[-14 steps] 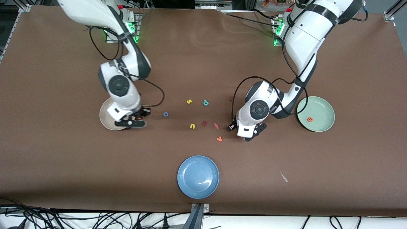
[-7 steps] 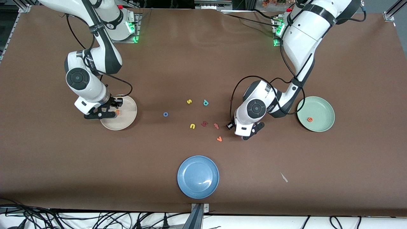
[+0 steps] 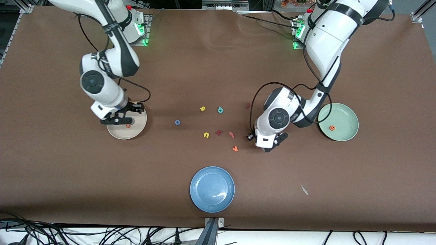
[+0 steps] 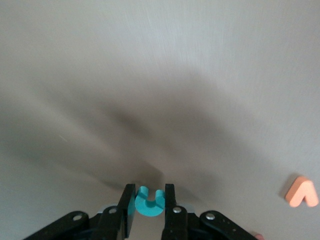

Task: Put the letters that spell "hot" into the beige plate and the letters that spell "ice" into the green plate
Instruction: 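Carry the t to the cream plate while the left gripper grasps teal c, then release the t in the cream plate while the left gripper drops c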

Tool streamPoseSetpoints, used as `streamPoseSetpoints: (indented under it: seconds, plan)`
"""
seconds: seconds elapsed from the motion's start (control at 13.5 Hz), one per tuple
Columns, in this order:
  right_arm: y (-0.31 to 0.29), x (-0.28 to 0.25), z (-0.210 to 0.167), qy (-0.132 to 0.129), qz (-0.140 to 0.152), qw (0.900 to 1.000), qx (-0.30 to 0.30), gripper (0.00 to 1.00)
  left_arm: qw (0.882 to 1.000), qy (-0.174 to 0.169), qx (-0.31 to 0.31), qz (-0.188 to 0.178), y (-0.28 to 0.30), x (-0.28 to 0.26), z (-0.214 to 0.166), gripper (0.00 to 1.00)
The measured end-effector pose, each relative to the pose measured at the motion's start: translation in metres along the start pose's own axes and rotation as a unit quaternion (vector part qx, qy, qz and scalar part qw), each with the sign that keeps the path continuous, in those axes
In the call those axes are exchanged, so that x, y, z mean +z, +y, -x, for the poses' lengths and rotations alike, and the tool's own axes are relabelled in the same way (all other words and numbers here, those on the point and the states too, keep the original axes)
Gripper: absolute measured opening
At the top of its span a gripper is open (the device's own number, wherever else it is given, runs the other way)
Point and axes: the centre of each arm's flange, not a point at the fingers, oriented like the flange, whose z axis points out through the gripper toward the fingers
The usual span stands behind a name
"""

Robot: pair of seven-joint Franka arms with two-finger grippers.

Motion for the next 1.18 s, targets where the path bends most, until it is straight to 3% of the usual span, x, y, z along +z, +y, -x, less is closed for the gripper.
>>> streamPoseSetpoints:
  seconds: [0.3,0.52,0.67,0.81,0.96,1.18]
  plan:
    - [-0.090,0.013,0.014,0.023,-0.024,0.999,0.021,0.75,0.997,-0.006,0.069,-0.036,-0.078,-0.135,-0.069,0.25]
    - [-0.111,0.027,0.003,0.037,-0.037,0.998,0.023,0.75,0.985,-0.062,0.144,-0.073,-0.172,-0.178,-0.123,0.25]
    - [-0.121,0.043,-0.004,0.045,-0.043,0.998,0.018,0.74,0.975,-0.094,0.183,-0.077,-0.229,-0.164,-0.162,0.25]
    - [-0.131,0.066,-0.007,0.049,-0.048,0.998,0.012,0.74,0.965,-0.117,0.207,-0.109,-0.278,-0.131,-0.186,0.25]
    - [-0.139,0.079,-0.006,0.049,-0.049,0.997,0.014,0.74,0.961,-0.123,0.216,-0.124,-0.303,-0.092,-0.199,0.25]
    - [-0.143,0.081,-0.005,0.050,-0.047,0.997,0.018,0.74,0.960,-0.121,0.230,-0.106,-0.328,-0.063,-0.212,0.25]
